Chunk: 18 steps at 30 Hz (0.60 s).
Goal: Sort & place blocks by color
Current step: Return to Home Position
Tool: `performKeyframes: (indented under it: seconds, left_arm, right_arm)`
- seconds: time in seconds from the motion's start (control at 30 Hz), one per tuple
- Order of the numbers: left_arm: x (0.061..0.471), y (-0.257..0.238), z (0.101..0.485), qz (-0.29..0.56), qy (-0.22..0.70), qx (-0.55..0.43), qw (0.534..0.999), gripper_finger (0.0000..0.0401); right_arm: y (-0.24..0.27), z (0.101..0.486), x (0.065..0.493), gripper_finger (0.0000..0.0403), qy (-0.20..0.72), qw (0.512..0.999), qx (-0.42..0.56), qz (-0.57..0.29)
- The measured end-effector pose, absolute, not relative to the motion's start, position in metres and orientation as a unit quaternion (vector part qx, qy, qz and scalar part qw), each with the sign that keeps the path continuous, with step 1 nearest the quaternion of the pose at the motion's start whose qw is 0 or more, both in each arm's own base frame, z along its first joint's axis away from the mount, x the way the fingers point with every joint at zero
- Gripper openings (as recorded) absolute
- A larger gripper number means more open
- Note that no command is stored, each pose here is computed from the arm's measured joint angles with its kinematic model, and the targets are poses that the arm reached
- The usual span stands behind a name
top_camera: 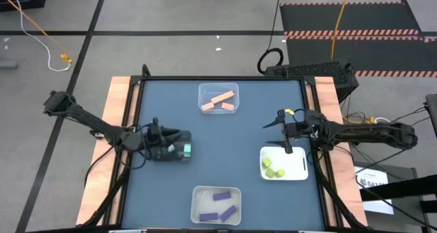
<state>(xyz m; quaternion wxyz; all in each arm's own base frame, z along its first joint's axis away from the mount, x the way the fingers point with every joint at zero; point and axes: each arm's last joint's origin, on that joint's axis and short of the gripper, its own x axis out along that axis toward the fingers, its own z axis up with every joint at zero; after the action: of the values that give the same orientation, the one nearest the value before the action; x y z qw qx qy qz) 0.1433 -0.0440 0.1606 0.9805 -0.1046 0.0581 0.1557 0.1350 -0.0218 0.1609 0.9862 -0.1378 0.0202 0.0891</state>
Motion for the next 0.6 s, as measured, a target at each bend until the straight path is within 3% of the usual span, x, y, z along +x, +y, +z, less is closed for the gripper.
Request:
performKeyframes:
  seconds: [0.6]
  left_arm:
    - [0.114, 0.005, 0.210, 0.268, -0.154, -0.199, 0.930, 0.0115]
  right_arm:
    - [-0.025, 0.191, 0.104, 0.0281, -0.104, 0.976, -0.188, 0.020]
